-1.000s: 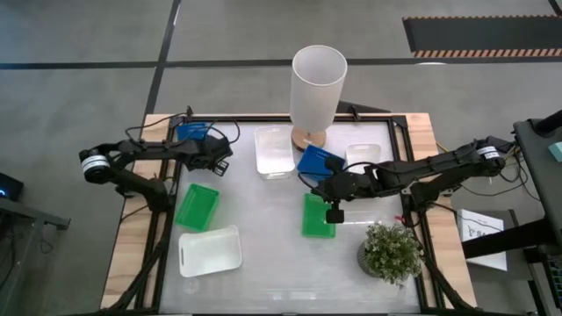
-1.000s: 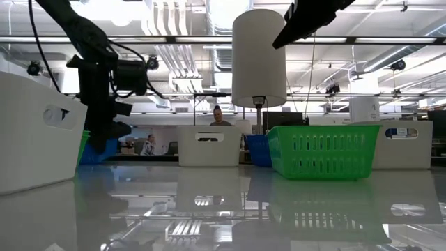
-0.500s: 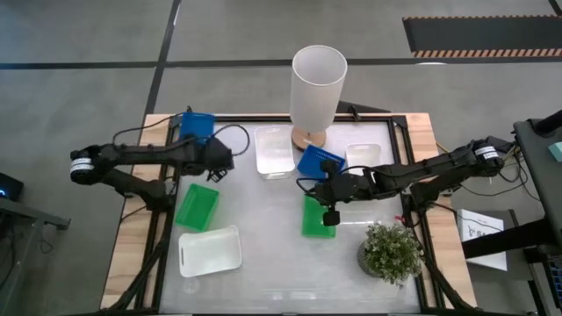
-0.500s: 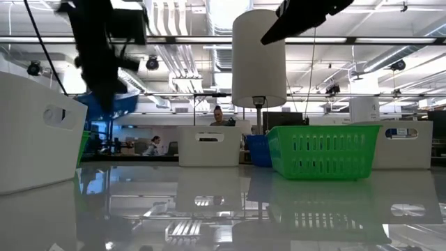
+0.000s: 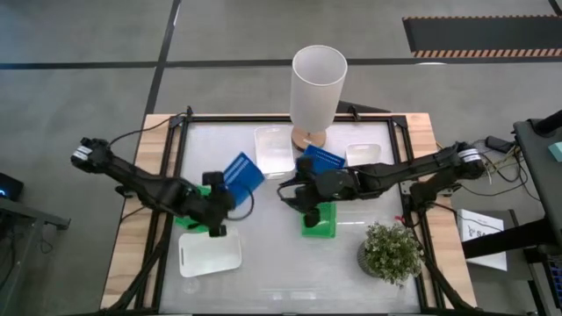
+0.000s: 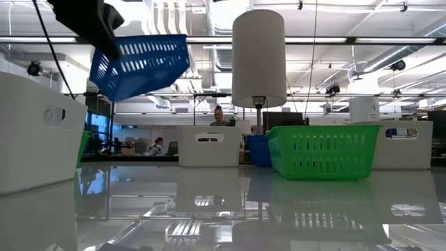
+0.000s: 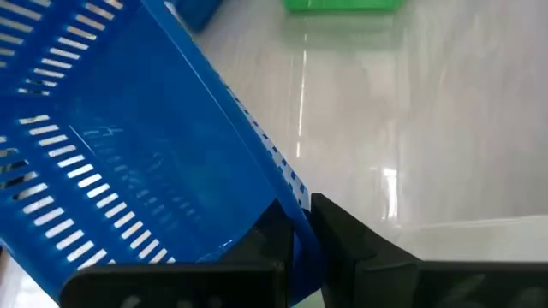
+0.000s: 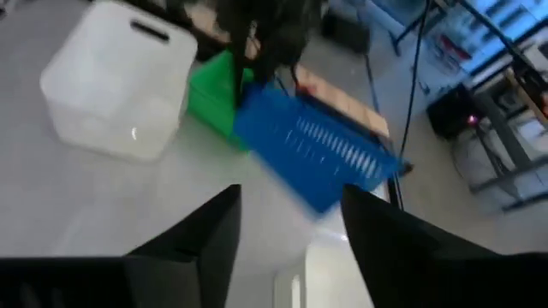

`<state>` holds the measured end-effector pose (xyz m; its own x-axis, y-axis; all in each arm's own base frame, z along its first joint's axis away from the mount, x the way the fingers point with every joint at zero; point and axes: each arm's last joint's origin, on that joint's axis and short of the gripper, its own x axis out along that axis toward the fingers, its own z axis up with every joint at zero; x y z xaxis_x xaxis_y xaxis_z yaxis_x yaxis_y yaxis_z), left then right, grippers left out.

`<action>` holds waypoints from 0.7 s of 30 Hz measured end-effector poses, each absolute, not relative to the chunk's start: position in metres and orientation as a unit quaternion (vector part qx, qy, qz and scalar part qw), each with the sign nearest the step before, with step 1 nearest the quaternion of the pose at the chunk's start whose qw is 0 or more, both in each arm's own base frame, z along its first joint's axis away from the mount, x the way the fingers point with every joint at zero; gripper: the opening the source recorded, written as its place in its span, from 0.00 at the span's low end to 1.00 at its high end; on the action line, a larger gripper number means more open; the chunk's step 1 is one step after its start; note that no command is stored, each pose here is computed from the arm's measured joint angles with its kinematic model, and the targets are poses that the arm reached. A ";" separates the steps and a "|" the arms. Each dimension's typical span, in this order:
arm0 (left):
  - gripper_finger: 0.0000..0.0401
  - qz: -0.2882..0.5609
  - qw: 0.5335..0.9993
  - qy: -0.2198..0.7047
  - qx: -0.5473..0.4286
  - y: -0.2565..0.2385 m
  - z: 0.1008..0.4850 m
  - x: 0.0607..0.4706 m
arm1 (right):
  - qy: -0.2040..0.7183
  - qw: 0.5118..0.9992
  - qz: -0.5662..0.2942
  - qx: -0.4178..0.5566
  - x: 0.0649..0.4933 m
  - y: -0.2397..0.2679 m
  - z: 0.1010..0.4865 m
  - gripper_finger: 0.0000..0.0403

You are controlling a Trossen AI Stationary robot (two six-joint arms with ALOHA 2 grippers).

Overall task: Stack baskets by color
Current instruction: Stack the left blue bin on top of the right blue bin on the table

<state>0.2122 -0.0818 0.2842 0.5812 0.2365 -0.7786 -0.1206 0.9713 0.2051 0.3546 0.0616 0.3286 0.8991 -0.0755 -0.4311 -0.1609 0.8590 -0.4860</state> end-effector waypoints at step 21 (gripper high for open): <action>0.02 0.015 0.896 0.430 0.112 -0.110 0.272 0.229 | 0.328 0.884 0.113 -0.314 0.448 0.058 0.284 0.51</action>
